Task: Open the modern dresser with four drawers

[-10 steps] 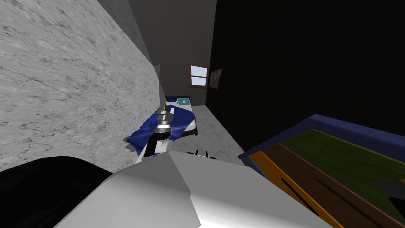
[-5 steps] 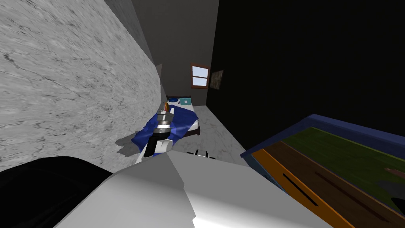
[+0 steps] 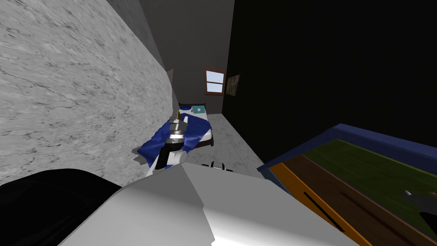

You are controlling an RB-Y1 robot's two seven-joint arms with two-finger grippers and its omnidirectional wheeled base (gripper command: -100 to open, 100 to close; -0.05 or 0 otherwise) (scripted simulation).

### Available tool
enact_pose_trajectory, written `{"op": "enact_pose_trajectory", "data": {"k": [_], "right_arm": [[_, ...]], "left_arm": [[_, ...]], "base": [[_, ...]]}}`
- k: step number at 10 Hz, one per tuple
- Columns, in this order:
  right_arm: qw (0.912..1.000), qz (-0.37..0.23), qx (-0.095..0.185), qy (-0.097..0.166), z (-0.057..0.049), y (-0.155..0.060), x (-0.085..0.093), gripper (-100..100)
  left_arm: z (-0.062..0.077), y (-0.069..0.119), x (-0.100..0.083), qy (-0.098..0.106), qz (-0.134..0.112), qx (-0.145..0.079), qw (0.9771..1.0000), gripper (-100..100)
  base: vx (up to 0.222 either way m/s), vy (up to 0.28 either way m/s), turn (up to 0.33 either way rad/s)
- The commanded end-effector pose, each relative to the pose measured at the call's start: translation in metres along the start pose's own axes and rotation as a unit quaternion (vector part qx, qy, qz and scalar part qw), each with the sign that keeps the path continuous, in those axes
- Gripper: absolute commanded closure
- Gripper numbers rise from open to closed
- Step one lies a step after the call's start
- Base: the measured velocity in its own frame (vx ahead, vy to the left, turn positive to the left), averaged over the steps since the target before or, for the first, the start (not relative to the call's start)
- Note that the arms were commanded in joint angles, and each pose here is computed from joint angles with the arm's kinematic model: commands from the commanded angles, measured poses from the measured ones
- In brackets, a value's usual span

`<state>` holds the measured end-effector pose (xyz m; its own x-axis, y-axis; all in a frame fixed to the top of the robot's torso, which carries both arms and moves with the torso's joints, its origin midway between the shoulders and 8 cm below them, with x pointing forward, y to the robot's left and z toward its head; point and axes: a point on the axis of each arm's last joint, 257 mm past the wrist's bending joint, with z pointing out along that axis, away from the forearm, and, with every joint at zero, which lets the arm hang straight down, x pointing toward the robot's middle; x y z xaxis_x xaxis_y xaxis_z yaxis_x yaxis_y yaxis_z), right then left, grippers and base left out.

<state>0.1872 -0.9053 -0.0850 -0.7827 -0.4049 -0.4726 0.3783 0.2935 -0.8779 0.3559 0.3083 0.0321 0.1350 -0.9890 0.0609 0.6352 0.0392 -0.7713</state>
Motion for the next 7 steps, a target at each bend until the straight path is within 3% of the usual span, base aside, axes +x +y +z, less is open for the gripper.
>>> {"op": "enact_pose_trajectory", "data": {"k": [1,2,3,7], "right_arm": [[1.0,0.002,-0.001,0.004,-0.0001,0.0028,0.0036,-100],[1.0,0.001,-0.001,0.002,-0.0001,0.0014,0.0024,-100],[1.0,0.002,-0.001,0.002,0.0,0.0015,0.0025,100],[1.0,0.002,-0.005,-0.003,-0.0004,0.0019,-0.0013,100]], "left_arm": [[0.0,0.0,0.0001,0.0,0.0,0.0,1.0,0],[0.0,0.0,0.0001,0.0,0.0,0.0,1.0,0],[0.0,0.0,0.0001,0.0,0.0,0.0,1.0,0],[0.0001,-0.0001,0.0002,0.0,0.0,0.0,1.0,0]], "base": [[0.045,-0.117,0.029],[0.027,-0.074,0.016],[0.004,-0.012,0.0],[-0.055,0.138,-0.023]]}}
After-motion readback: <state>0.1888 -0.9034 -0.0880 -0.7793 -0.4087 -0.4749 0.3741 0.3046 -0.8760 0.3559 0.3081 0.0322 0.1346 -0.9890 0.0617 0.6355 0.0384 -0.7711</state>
